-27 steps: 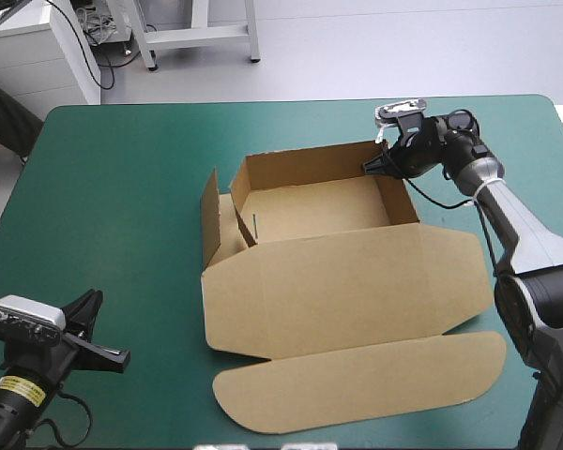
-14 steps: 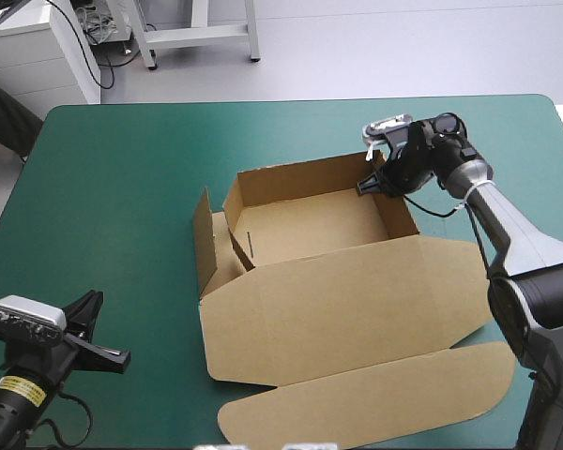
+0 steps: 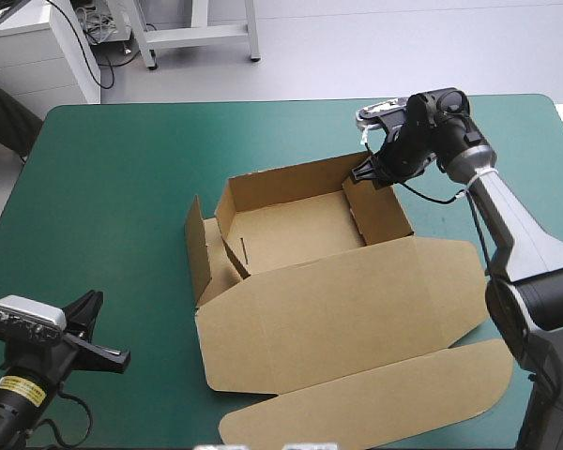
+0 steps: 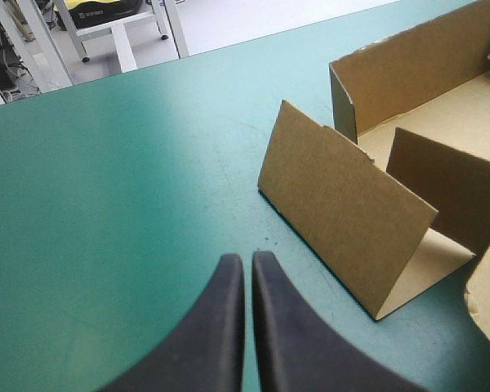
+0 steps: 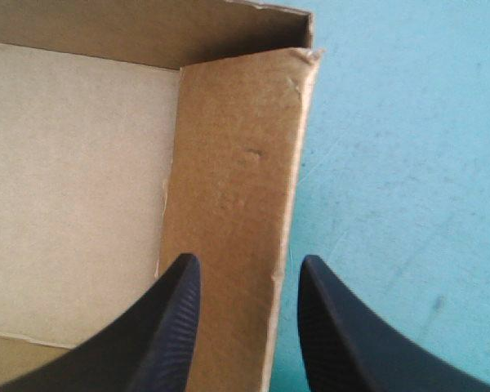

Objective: Fold the box

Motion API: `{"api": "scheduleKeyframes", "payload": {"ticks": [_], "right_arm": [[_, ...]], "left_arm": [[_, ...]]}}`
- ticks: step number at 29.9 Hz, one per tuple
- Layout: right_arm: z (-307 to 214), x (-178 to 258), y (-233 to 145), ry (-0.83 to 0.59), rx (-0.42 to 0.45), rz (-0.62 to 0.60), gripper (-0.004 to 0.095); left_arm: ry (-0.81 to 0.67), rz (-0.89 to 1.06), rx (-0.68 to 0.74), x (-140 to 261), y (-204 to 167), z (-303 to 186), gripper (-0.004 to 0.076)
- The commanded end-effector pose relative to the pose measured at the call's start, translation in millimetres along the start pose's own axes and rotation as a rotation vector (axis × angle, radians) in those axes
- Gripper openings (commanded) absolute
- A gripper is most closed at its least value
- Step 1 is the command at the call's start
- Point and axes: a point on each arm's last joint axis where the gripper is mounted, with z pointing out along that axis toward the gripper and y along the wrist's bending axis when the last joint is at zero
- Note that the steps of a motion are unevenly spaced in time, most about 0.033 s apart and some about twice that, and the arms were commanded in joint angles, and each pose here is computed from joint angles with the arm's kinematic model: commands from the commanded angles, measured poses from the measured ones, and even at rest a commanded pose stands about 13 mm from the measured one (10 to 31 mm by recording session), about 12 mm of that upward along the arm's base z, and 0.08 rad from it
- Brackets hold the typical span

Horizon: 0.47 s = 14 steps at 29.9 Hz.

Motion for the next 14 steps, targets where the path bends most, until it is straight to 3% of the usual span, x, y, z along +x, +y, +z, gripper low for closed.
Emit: {"api": "scheduleKeyframes", "payload": {"ticks": [1, 7, 14], "right_arm": [[-62, 2, 3, -0.126, 0.023, -0.012, 0.0369], [-76, 5, 4, -0.157, 0.029, -0.031, 0.0382], [-43, 4, 2, -0.073, 0.022, -0.054, 0.0446]], "left_arm": [[-0.087, 0.004, 0.004, -13, 0, -3, 0.0012], [-0.087, 0.004, 0.004, -13, 0, -3, 0.0012], [-0.081, -0.002, 0.007, -13, 0, -3, 0.0045]]}}
